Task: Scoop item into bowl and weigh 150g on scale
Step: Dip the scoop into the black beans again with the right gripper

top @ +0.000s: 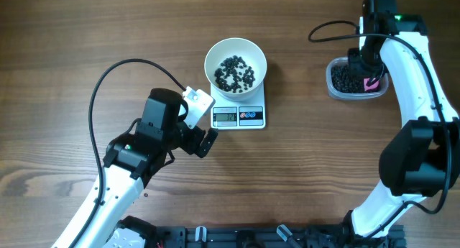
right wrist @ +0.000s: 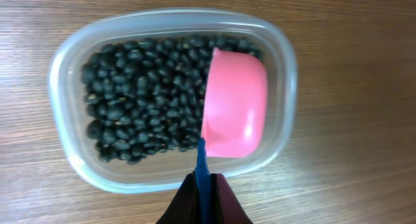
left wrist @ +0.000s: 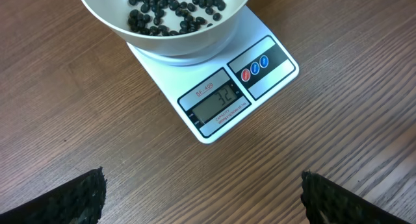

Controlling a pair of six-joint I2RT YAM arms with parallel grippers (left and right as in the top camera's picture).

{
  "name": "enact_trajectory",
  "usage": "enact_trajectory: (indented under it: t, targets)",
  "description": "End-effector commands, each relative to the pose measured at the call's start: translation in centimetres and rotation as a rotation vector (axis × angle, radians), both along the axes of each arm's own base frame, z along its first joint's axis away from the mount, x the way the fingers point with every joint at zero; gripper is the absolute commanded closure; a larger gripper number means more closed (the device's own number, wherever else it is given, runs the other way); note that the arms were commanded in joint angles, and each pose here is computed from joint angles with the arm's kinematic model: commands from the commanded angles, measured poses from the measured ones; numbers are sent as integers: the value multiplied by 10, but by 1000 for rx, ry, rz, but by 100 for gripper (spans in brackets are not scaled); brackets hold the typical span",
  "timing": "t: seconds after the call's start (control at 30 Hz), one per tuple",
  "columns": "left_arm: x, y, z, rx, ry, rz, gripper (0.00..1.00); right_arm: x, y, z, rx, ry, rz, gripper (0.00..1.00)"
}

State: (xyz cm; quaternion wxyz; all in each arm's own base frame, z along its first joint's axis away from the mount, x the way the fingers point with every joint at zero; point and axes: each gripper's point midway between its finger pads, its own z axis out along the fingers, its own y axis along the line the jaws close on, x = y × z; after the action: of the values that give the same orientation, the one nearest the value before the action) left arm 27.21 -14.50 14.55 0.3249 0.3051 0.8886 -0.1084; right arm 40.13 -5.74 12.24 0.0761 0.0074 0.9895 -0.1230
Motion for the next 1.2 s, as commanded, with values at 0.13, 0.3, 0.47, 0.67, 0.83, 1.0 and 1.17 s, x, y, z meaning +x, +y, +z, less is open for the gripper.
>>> enact_trajectory:
  t: [0.13, 0.3, 0.47, 0.67, 0.83, 1.0, 1.17]
  targets:
    - [0, 1, -3, 4, 6, -5, 0, -7, 40, -25, 270, 75, 57, 96]
    - [0, 1, -3, 4, 5, -6, 0, -15, 38, -25, 331, 97, 27, 96]
    - [0, 1, -3, 4, 5, -6, 0, -18, 25, -23, 410, 85, -44, 96]
    - [0, 1, -3, 4, 5, -6, 0, -17, 10, -20, 506, 49, -133, 96]
    - [0, 1, -3, 4, 5, -6, 0, -10, 5, -16, 592, 2, -165, 96]
    - [0, 1, -3, 4, 5, -5, 0, -8, 5, -17, 595, -3, -168, 96]
    - [0, 1, -3, 4, 5, -6, 0, -9, 9, -27, 623, 28, -175, 96]
